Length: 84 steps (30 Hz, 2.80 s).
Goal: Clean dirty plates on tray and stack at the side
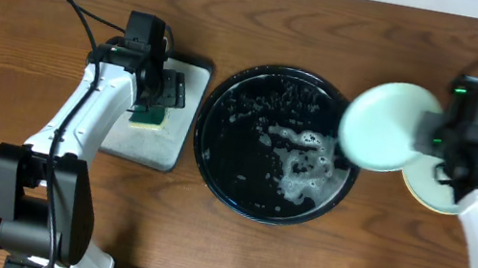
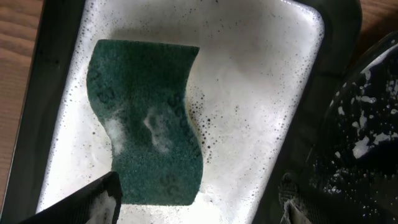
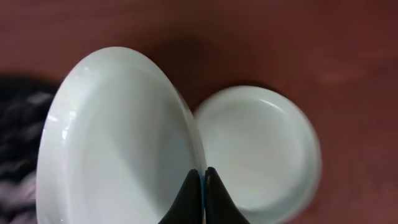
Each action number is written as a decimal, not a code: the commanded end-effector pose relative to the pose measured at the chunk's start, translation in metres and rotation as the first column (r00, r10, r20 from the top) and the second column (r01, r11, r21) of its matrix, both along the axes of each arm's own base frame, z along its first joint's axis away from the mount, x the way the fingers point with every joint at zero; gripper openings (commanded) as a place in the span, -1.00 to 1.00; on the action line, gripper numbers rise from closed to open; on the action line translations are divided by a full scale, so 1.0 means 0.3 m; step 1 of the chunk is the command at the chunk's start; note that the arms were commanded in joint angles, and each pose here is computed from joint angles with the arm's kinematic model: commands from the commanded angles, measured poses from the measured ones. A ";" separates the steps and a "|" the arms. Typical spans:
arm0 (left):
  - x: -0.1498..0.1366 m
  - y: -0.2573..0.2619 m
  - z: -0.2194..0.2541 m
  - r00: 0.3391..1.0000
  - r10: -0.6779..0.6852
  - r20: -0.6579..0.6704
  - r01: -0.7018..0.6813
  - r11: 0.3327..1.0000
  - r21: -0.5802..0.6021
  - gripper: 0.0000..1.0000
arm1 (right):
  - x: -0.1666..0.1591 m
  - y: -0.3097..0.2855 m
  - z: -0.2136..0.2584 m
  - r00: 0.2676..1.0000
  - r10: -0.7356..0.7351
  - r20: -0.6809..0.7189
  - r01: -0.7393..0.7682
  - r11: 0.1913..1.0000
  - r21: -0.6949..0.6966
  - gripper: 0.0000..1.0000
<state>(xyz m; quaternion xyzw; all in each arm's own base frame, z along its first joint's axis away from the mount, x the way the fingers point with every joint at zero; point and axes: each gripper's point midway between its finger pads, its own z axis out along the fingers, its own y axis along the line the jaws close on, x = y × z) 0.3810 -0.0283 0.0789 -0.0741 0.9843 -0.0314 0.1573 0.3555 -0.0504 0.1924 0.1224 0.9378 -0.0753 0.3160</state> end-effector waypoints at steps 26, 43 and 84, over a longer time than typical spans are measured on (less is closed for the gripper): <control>-0.006 0.007 -0.005 1.000 -0.005 -0.006 0.005 1.000 0.005 0.64 | -0.085 -0.309 -0.078 0.947 -0.316 -0.050 0.313 0.883 0.350 -0.30; -0.006 0.007 -0.005 1.000 -0.005 -0.006 0.005 1.000 0.005 0.64 | -0.470 0.312 0.412 0.899 0.222 0.378 -0.374 0.838 0.397 0.98; -0.006 0.007 -0.005 1.000 -0.005 -0.006 0.005 1.000 0.005 0.64 | -0.493 0.336 0.116 0.613 0.464 0.640 -0.526 0.843 -0.109 0.99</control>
